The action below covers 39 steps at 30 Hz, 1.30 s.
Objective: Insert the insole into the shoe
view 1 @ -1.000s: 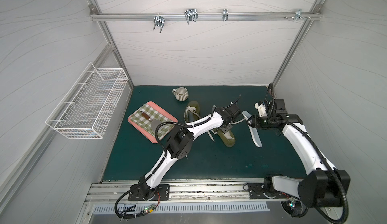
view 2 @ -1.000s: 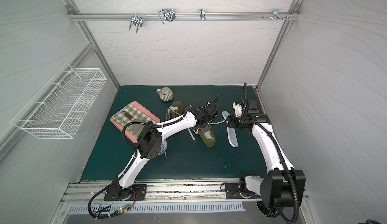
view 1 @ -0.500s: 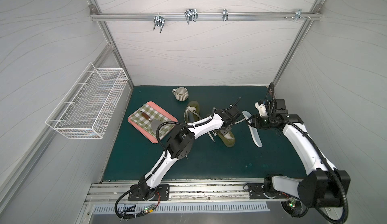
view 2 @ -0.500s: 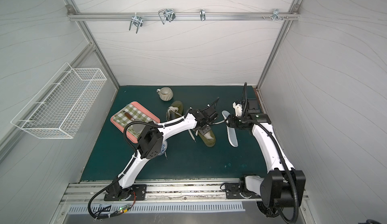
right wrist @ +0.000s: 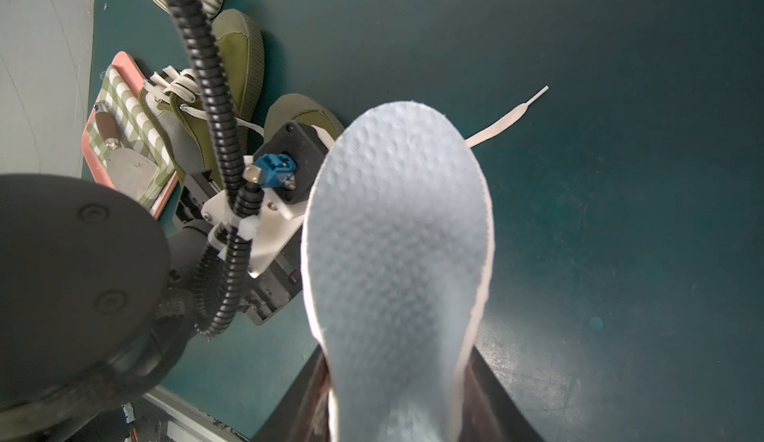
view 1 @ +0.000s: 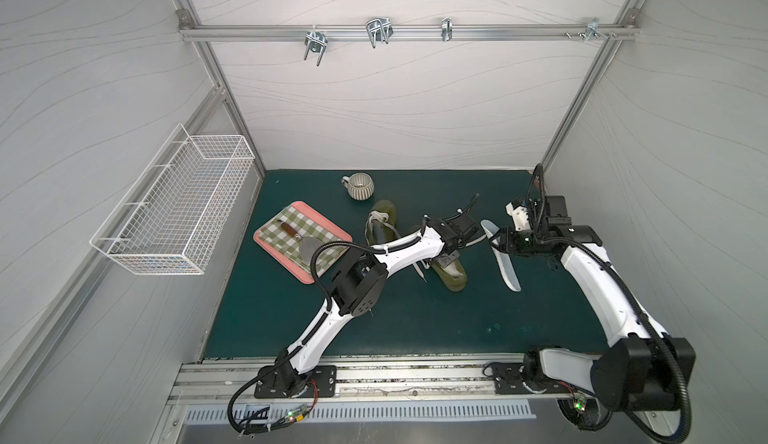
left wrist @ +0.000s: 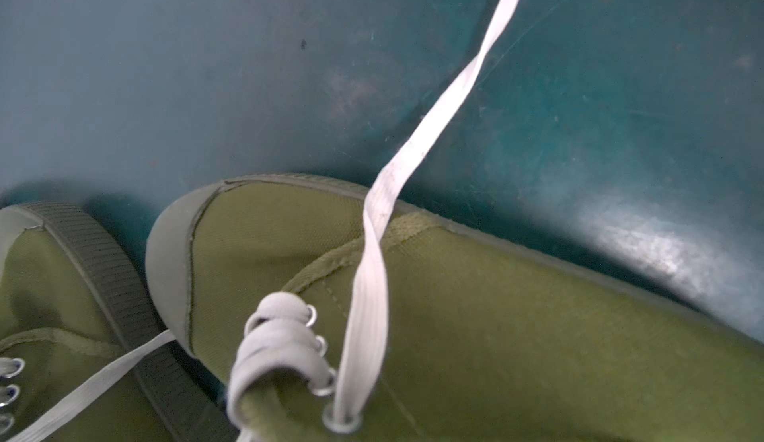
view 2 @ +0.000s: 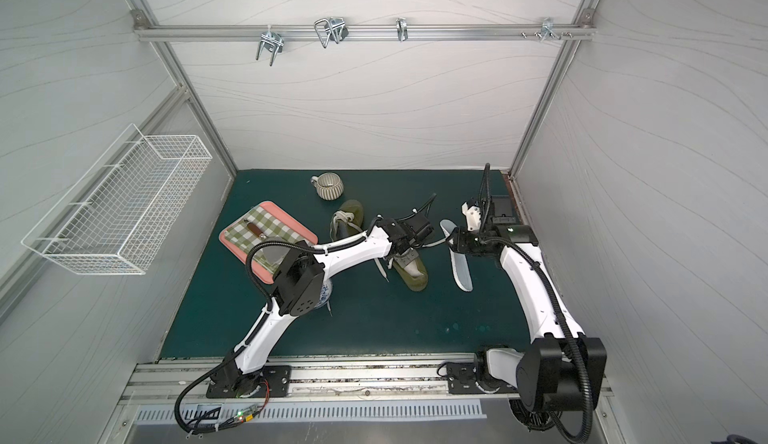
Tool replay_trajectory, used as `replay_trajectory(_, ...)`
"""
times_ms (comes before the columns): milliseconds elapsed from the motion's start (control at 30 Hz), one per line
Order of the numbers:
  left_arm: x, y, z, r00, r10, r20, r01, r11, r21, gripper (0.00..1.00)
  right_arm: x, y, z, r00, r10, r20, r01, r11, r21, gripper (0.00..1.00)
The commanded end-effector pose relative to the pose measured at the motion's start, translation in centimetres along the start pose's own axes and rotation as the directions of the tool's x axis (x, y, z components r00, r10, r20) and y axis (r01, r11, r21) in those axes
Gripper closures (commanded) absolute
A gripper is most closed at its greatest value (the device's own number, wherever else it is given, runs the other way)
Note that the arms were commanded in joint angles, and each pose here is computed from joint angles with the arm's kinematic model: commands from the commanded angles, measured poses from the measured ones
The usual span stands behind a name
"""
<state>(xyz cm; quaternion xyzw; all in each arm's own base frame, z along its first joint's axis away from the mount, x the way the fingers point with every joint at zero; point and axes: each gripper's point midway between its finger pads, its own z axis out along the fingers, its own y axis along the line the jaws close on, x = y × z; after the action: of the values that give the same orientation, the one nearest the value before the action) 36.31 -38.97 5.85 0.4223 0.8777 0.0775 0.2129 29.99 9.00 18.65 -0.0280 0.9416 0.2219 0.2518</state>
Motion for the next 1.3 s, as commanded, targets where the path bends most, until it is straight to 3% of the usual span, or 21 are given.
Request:
replay_trajectory(0, -1.6, 0.8, -3.7, 0.999, -0.019, 0.047, 0.018, 0.999, 0.037, 1.00, -0.2, 0.3, -0.6, 1.000, -0.006, -0.002, 0.006, 1.000, -0.006, 0.56)
replay_trajectory(267, -0.8, 0.6, -5.4, 0.988, -0.155, 0.006, 0.149, 0.955, 0.256, 1.00, 0.4, 0.3, -0.1, 0.998, -0.028, -0.049, 0.029, 1.000, 0.006, 0.59)
replay_trajectory(467, -1.3, 1.1, -6.6, 0.967, -0.254, 0.028, 0.226, 0.899, 0.375, 1.00, 2.0, 1.7, 1.0, 0.981, -0.126, -0.151, 0.127, 0.992, 0.000, 0.64)
replay_trajectory(700, -1.9, 2.0, -7.6, 0.927, -0.371, 0.055, 0.297, 0.815, 0.497, 1.00, 3.9, 2.8, 1.8, 0.933, -0.228, -0.279, 0.242, 0.970, 0.019, 0.69)
replay_trajectory(1067, -2.3, 1.8, -8.8, 0.891, -0.451, 0.052, 0.310, 0.686, 0.658, 1.00, 7.0, 6.6, 2.6, 0.841, -0.415, -0.348, 0.425, 0.904, -0.048, 0.70)
replay_trajectory(1267, -2.2, 1.5, -8.6, 0.890, -0.455, 0.043, 0.301, 0.655, 0.693, 1.00, 7.6, 7.5, 4.2, 0.783, -0.492, -0.381, 0.507, 0.859, -0.067, 0.70)
